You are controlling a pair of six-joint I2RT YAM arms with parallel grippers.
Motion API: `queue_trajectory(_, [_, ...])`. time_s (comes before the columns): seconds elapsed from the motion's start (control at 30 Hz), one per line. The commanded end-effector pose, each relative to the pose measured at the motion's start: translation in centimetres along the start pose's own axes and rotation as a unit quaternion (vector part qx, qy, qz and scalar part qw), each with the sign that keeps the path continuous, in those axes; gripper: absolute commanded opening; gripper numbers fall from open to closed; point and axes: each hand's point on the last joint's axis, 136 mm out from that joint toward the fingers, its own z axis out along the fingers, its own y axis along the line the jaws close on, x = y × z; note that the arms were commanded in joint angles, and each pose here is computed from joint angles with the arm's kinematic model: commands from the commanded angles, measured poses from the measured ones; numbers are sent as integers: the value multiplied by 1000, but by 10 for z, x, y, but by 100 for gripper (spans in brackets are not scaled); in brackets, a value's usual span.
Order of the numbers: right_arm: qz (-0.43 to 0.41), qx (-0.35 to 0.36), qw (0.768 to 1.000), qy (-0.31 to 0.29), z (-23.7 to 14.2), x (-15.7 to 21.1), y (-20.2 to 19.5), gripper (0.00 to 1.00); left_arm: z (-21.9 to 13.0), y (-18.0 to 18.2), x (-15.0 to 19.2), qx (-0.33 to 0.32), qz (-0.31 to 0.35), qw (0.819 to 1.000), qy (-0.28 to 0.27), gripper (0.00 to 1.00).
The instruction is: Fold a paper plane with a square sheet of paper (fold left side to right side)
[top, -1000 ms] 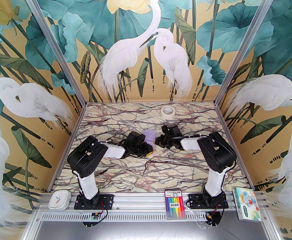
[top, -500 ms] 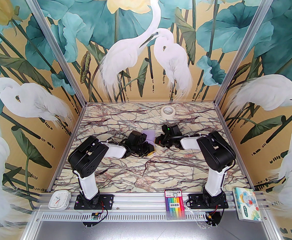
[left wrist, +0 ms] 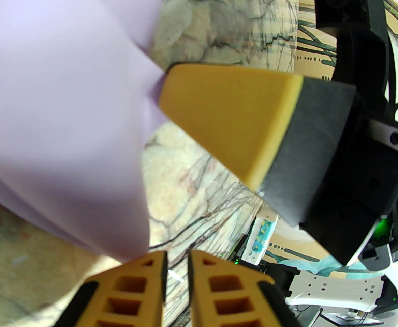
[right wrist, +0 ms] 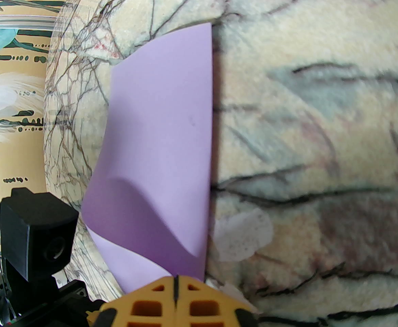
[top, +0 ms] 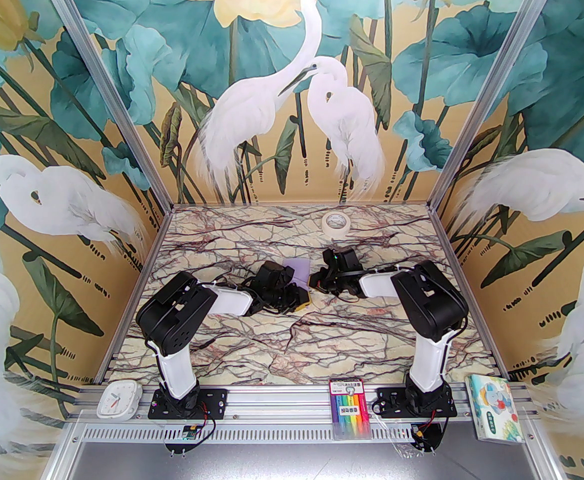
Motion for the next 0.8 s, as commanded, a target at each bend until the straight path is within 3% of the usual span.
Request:
queue_trajectory(0.0, [-7,3,1000,2,3,-4,-2,0,8,4,3,-4,1,1000,15,17])
queue_trajectory(0.77, [-10,16,1000,6,8,-8,-7,0,11,4,2,-3,-1,1000,17,17])
